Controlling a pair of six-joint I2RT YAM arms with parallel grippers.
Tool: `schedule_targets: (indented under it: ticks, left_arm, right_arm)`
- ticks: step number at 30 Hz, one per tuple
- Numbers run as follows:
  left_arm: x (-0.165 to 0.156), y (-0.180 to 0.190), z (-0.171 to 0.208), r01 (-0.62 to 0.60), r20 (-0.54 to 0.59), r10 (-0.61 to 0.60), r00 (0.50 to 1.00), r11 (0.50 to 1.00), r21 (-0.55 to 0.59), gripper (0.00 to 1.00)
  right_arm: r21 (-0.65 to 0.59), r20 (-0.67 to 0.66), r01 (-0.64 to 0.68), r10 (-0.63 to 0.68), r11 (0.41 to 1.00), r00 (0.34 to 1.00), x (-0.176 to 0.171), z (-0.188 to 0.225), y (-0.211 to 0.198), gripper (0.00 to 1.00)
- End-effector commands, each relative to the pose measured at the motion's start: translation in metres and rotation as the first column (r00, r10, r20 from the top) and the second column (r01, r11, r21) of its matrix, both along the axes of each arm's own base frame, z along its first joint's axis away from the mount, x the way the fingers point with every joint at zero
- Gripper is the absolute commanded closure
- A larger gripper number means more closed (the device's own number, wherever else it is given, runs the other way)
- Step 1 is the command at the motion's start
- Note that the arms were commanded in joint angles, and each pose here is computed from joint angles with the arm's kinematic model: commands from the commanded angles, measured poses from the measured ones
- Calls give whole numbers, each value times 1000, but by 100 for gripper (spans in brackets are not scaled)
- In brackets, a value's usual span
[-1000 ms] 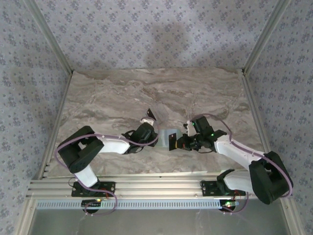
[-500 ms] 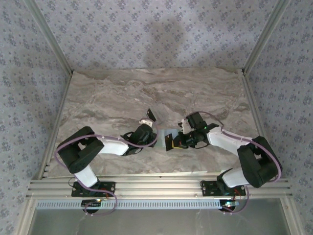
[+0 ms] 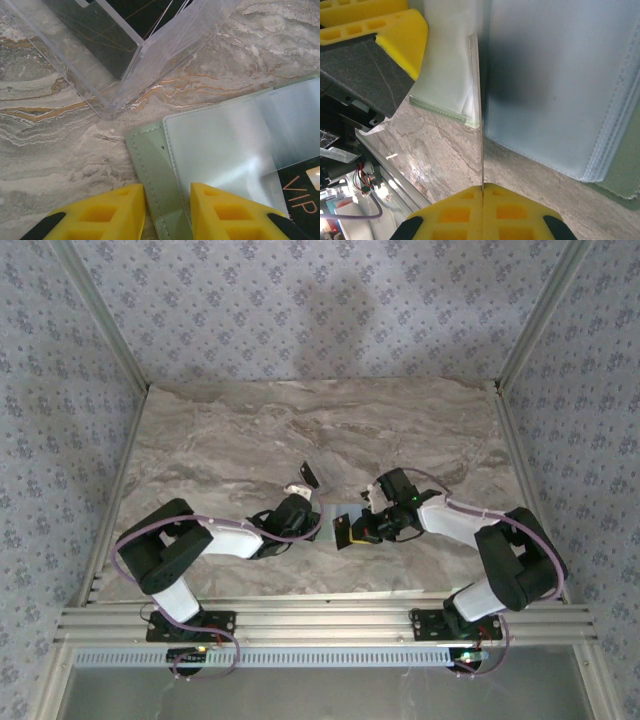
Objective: Put the credit cards into the card holder
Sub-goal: Insert the credit card into the card slot.
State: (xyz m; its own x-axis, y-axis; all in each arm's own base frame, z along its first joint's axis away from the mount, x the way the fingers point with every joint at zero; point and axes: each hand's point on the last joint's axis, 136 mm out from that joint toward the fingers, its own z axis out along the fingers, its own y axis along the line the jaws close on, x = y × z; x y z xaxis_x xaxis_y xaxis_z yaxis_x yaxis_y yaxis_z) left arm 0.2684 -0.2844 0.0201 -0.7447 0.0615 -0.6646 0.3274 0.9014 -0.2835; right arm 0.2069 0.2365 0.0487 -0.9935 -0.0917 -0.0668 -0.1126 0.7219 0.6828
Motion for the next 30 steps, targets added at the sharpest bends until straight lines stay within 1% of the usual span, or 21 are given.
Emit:
schedule_targets:
  ticks: [1, 4, 8, 15, 22, 27, 30]
  left_arm:
    - [-41, 44, -61, 39, -189, -1, 982, 980, 196, 70]
    - [-41, 44, -62, 39, -188, -2, 982, 980, 195, 70]
    - [-41, 44, -63, 42, -190, -4, 982, 980, 194, 70]
    - [-44, 44, -66, 44, -188, -8, 982, 980, 192, 70]
    - [-49, 41, -70, 55, -188, -17, 982, 978, 201, 70]
    - [-52, 36, -74, 61, -192, -22, 981, 977, 203, 70]
    - [-54, 34, -75, 65, -198, -25, 980, 979, 195, 69]
  right_arm:
    - [23, 17, -18, 18, 1000, 1000, 9, 3, 7, 100]
    - [15, 25, -11, 11, 1000, 1000, 17, -1, 9, 100]
    - [-24, 39, 10, -9, 1000, 999, 28, -9, 7, 100]
    - [-84, 67, 65, -59, 994, 996, 39, -19, 0, 100]
    - [-62, 78, 69, -64, 996, 995, 41, -20, 9, 100]
    - [-47, 82, 46, -42, 998, 996, 39, -21, 24, 100]
    - [-36, 73, 8, -6, 999, 997, 33, -24, 35, 100]
